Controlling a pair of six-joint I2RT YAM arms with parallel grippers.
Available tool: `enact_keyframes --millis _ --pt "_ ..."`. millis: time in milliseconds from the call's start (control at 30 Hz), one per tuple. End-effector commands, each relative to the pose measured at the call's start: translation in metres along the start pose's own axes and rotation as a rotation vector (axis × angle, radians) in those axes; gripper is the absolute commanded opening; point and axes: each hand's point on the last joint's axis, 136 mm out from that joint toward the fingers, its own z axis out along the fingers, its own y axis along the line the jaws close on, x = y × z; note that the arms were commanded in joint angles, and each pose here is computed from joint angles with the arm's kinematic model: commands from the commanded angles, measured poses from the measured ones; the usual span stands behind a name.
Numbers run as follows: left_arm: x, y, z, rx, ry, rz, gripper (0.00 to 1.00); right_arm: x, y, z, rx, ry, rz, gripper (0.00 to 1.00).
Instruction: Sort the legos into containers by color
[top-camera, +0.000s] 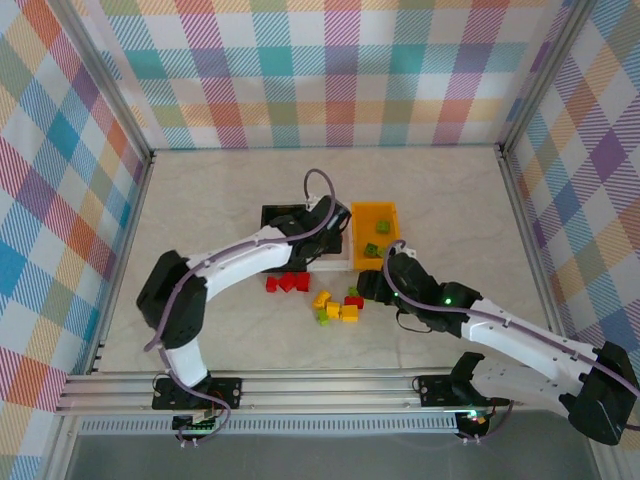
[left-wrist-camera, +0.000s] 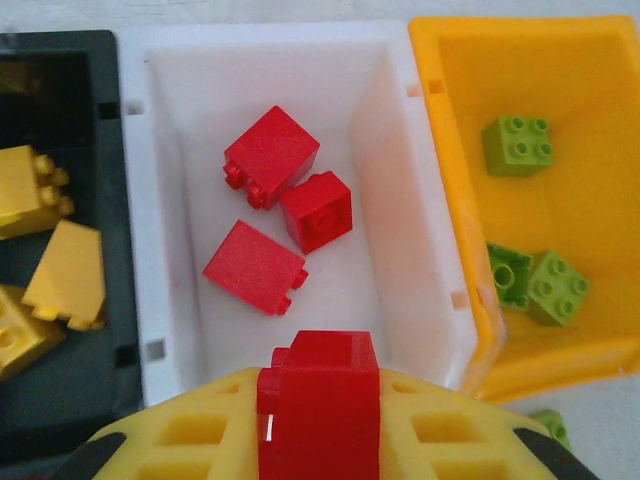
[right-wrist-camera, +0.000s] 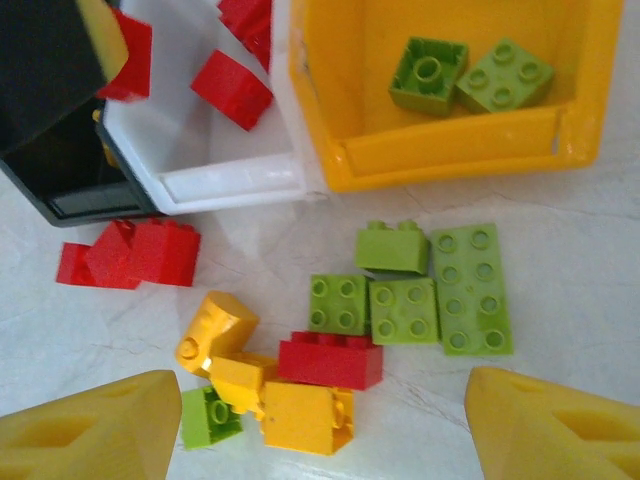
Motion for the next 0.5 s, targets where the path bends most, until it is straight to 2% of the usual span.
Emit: enact_keyframes --millis 0,67,233,333,433,467 --pt "-0.012 -0.003 0.013 -0.009 0.014 0.011 0.30 0.011 -0.011 0.002 0.021 0.019 0.034 0.76" --pt "-0.019 -0.009 0.016 -0.001 0.014 0.010 0.35 0.018 -0.014 0.005 0.029 0.045 0.044 0.76" --pt "-0.041 -0.032 -0.005 0.102 -0.017 -0.020 0.72 0.030 -0.021 0.014 0.068 0.092 0.053 0.76" --pt "-0.050 -0.044 -0.036 0.176 -0.052 -0.031 0.88 0.028 -0.022 0.017 0.088 0.090 0.053 0.76" --pt "-0.043 -0.052 -0.074 0.251 -0.096 -0.018 1.00 0.023 -0.026 0.023 0.127 0.080 0.048 0.78" --pt "-0.037 -0.053 -0.089 0.278 -0.107 -0.010 1.00 0.022 -0.028 0.028 0.137 0.085 0.051 0.79"
